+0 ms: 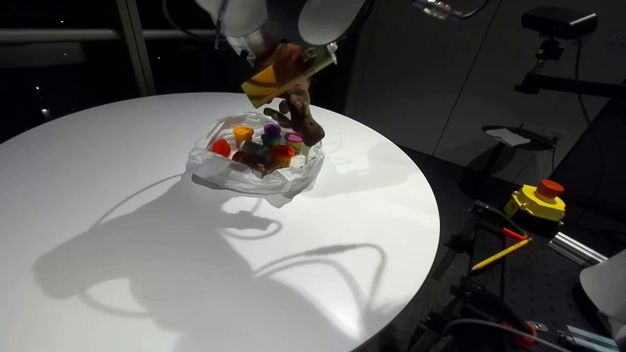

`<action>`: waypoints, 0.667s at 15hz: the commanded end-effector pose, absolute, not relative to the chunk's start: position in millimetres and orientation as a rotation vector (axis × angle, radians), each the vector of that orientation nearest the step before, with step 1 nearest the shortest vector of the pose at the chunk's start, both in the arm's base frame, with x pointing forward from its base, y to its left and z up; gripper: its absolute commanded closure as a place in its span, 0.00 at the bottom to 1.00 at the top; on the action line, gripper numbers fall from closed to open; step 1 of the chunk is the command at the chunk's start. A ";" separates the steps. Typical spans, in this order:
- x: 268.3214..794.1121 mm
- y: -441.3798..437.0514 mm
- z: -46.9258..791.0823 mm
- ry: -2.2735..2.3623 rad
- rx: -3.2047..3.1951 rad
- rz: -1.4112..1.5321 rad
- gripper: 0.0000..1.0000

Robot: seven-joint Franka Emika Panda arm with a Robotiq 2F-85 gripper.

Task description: Put the things on the table in the plastic bag

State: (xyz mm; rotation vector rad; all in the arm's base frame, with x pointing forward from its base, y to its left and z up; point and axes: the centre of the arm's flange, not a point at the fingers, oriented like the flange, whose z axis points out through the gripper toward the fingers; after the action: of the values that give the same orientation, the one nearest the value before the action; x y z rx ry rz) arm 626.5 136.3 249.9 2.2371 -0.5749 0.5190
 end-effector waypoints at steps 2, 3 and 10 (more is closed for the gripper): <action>676.1 153.8 213.7 -0.512 2.215 0.473 0.91; 679.8 154.8 207.2 -0.505 2.214 0.469 0.91; 682.1 175.0 209.9 -0.463 2.248 0.474 0.58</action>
State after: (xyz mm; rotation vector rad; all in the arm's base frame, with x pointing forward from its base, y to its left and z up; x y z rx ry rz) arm 672.9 162.9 196.5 2.2552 -0.4813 0.4750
